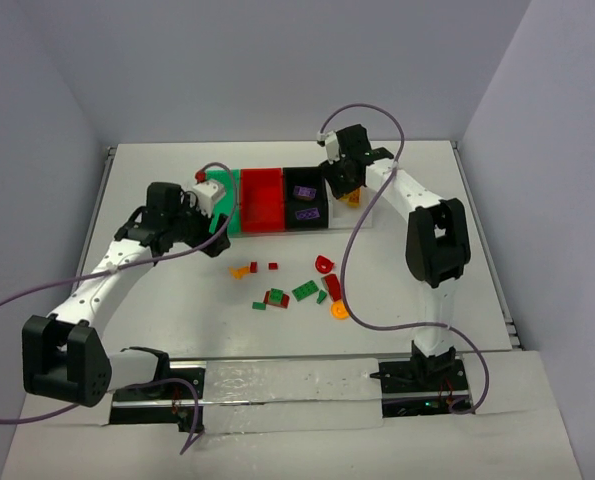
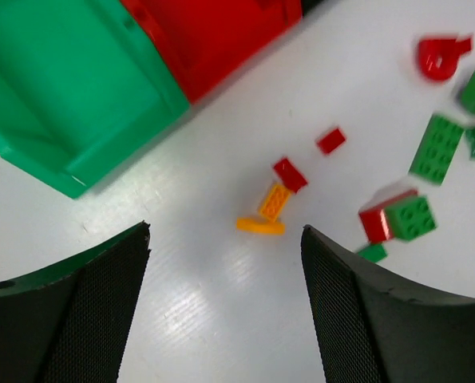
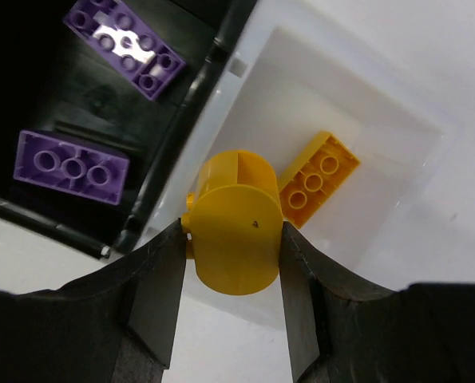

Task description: Sort the legos into containers by color

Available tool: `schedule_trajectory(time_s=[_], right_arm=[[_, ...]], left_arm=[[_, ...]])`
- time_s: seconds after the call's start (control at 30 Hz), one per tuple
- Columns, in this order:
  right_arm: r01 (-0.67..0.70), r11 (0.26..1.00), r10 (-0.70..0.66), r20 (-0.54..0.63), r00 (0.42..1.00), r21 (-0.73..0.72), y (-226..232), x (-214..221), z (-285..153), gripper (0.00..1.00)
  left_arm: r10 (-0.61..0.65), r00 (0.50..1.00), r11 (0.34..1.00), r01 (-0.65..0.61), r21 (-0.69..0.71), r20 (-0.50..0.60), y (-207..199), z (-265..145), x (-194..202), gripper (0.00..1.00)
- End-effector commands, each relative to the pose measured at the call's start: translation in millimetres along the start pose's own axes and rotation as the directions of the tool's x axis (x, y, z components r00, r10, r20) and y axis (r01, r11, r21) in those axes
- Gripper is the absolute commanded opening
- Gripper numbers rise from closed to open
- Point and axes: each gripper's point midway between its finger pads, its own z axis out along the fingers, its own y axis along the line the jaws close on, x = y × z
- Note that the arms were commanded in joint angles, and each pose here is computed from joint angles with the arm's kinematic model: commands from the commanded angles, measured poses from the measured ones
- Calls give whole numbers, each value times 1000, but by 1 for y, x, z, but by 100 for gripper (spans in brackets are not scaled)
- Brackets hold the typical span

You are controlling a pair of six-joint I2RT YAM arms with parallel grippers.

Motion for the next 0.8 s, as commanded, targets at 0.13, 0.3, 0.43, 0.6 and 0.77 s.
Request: schedule_trajectory(time_s=[0.13, 0.3, 0.43, 0.6, 0.77], right_arm=[[-86, 994, 79, 97, 992, 72, -24, -28, 8, 13], [-98, 994, 94, 90, 992, 52, -20, -27, 7, 66], [-109, 994, 106, 101, 989, 22, -14, -30, -4, 81], [-125, 992, 127, 126, 984, -23, -7, -40, -22, 83], [-119, 989, 131, 145, 981, -88, 5, -45, -48, 84]], left_arm=[[265, 960, 960, -253, 124, -90, -3, 20, 51, 77], [355, 930, 922, -330, 200, -100, -9, 36, 59, 76], [451, 889, 865, -414, 283, -81, -22, 44, 67, 75], [576, 818, 756, -529, 386, -7, -36, 46, 80, 75], [611, 791, 718, -564, 407, 19, -38, 52, 83, 75]])
